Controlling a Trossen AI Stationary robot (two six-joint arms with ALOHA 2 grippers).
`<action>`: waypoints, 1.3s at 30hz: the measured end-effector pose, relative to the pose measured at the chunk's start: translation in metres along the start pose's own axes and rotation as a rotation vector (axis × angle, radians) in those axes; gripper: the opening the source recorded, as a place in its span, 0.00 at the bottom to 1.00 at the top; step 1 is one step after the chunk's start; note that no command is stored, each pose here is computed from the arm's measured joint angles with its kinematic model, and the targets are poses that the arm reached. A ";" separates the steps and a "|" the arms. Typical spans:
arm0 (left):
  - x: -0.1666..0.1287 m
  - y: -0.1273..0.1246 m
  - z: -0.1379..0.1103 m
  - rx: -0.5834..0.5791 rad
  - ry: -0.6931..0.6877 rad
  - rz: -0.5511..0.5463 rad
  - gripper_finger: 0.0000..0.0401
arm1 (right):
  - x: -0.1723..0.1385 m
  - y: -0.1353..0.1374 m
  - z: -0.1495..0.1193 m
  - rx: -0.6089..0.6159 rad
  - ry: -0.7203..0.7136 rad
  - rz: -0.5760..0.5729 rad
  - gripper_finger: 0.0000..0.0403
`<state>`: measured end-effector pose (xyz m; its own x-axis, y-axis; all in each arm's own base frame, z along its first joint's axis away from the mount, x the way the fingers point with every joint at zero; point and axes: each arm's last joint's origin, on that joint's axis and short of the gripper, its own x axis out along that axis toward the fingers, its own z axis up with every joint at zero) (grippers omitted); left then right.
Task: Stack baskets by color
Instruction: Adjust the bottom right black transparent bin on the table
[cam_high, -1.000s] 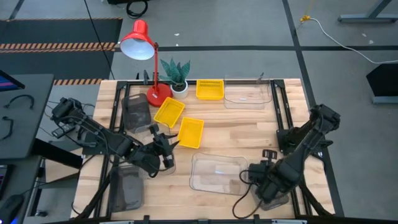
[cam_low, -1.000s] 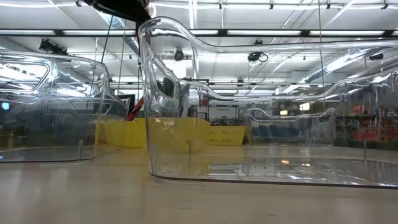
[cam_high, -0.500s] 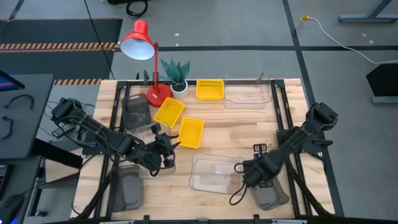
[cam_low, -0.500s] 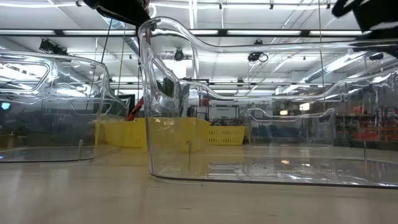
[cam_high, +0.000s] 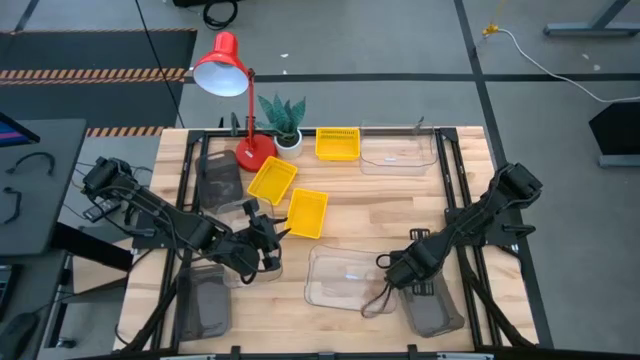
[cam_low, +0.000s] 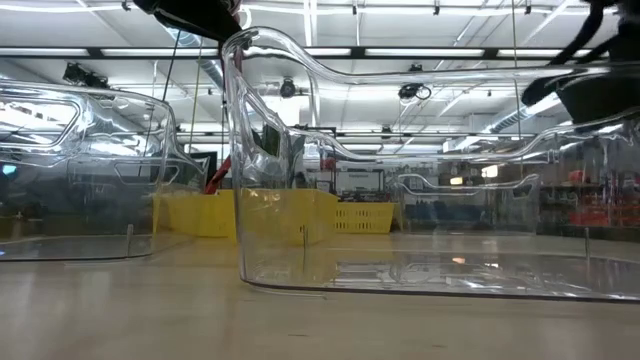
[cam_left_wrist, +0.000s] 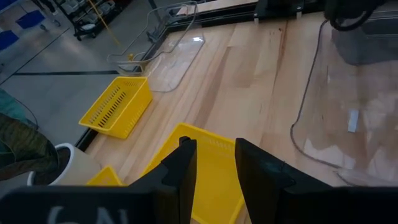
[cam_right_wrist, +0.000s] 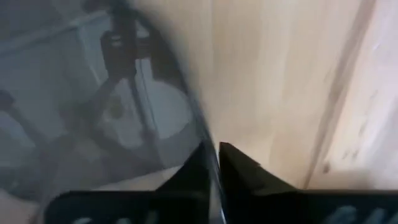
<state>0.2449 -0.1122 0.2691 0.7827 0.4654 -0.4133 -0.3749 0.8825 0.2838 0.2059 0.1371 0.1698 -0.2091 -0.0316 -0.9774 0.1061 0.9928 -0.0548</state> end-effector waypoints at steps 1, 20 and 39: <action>0.000 0.000 0.000 0.000 0.000 0.000 0.29 | 0.001 -0.001 -0.001 0.026 0.018 0.008 0.04; -0.010 -0.005 -0.006 0.037 -0.006 0.036 0.29 | -0.054 -0.046 -0.056 0.811 0.261 0.163 0.01; -0.002 0.002 -0.074 0.055 -0.092 0.356 0.29 | -0.064 -0.086 -0.100 1.538 0.056 0.037 0.01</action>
<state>0.2060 -0.1063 0.2059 0.6501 0.7325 -0.2020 -0.6065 0.6604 0.4427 0.1132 0.0650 0.2572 -0.2147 0.0289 -0.9762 0.9728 -0.0832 -0.2164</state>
